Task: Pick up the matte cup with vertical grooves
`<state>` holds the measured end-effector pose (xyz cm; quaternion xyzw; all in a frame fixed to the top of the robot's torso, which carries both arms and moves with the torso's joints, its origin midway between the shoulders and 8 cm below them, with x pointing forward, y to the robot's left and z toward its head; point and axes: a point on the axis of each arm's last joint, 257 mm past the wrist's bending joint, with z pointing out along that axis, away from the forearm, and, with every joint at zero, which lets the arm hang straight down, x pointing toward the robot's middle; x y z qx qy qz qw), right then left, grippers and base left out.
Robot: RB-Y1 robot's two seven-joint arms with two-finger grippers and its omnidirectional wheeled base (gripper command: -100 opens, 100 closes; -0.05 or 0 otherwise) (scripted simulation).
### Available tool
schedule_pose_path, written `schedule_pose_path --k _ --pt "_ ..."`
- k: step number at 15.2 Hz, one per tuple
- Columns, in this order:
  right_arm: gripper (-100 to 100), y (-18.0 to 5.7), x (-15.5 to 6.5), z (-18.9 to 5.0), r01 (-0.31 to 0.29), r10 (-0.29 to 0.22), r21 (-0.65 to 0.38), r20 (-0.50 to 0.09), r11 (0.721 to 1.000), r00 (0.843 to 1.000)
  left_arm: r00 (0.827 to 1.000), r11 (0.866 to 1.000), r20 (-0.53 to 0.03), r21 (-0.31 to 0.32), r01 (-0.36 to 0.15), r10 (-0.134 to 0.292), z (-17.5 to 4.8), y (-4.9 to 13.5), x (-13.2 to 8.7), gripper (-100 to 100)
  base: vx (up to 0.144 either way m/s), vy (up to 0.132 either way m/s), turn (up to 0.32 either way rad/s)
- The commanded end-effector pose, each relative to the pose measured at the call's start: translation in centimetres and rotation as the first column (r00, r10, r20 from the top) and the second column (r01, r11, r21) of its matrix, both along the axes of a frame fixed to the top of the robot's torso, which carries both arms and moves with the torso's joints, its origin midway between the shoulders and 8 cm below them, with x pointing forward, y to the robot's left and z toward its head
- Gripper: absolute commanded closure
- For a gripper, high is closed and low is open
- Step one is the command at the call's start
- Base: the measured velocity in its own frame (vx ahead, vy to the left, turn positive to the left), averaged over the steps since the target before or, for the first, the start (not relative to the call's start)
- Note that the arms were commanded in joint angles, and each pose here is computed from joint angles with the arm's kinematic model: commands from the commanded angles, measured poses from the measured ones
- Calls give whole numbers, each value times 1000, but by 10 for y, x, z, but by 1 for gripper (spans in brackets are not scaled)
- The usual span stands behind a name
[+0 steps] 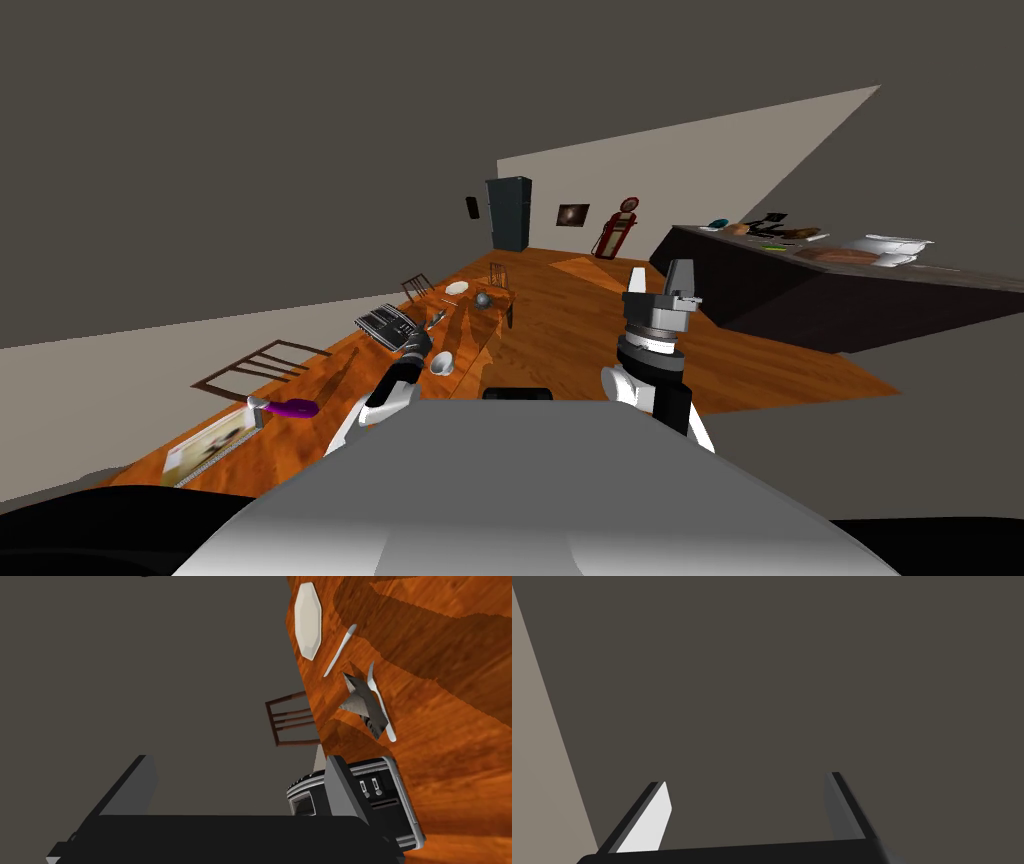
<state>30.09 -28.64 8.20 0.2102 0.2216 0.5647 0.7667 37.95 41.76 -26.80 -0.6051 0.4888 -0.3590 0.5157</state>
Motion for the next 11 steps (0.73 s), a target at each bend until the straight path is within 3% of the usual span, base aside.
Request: schedule_pose_path --k 1,2,5,7,8,9,10,11 --pt "0 0 0 0 0 0 0 0 1000 1000 997 999 -64 -34 -36 34 -24 12 -7 -100 18 3 -58" --pt "0 0 0 0 0 0 0 0 1000 1000 996 999 -76 -37 -39 36 -27 12 -9 -100 20 4 -61" --pt "0 0 0 0 0 0 0 0 1000 1000 979 990 -183 -95 -108 90 -68 29 -27 -100 26 8 -90" --pt "0 0 0 0 0 0 0 0 1000 1000 975 989 -200 -98 -113 92 -72 29 -29 -100 26 10 -59" --pt "0 0 0 0 0 0 0 0 1000 1000 960 981 -254 -125 -150 114 -92 36 -40 -100 19 7 -61" --pt "0 0 0 0 0 0 0 0 1000 1000 958 980 -261 -127 -152 115 -94 36 -41 -100 19 5 -71" --pt "0 0 0 0 0 0 0 0 1000 1000 942 970 -307 -152 -187 134 -111 41 -52 -100 23 6 -80" --pt "0 0 0 0 0 0 0 0 1000 1000 938 969 -321 -154 -192 135 -115 41 -54 -100 24 8 -76"
